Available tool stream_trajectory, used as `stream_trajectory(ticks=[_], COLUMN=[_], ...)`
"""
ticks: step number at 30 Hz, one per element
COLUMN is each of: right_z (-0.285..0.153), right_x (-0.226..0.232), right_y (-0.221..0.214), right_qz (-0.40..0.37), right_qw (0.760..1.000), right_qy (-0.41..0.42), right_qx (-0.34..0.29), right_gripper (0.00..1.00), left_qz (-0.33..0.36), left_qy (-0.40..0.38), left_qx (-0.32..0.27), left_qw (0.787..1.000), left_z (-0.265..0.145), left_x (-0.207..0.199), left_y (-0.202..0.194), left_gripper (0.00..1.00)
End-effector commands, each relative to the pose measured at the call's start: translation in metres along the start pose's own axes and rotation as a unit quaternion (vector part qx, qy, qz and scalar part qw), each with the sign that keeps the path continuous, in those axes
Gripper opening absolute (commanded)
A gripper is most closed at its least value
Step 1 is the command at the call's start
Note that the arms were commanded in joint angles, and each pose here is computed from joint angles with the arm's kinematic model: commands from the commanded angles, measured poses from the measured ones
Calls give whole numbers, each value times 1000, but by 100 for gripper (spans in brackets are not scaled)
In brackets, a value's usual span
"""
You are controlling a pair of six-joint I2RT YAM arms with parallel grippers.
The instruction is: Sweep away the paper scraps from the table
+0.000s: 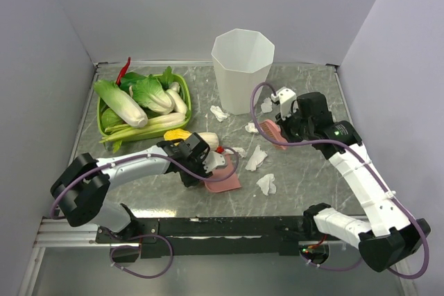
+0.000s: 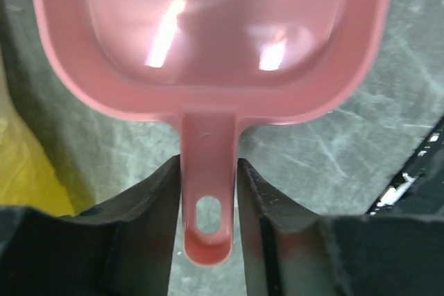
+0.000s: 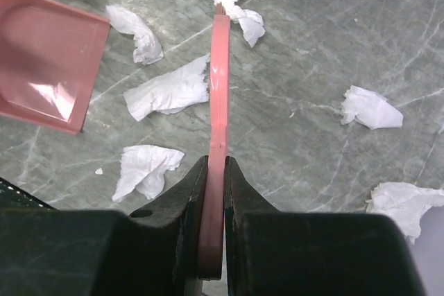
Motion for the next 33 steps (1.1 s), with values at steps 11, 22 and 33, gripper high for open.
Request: stream_trajectory(ticks=[11,22,33], right_z=[16,63,103], right_x=[-19,-53,-61], right_y=[4,27,31], right_qz=[-18,-65,-61], right_qw=[999,993,993], right_qy=[-40,-94,-95], right_qx=[8,16,33], right_gripper=[0,0,0], left_qz=[-17,-10,-30], left_qy=[14,1,20], left_qx=[34,44,75], left_qw=[999,999,997], left_z=[-2,-20,-34], left_x=[1,-3,-1], left_y=[-15,-10,-10], left_gripper=[45,6,1])
Point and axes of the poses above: each gripper's point midway between its finger pads, its own z axis out along the fingers, its own x axis along the line the jaws close on, y = z × x, the point moved 4 cm from there along -z, back along the fingers, and after that the axes turned 10 degrees about -z, right-handed, at the moved point
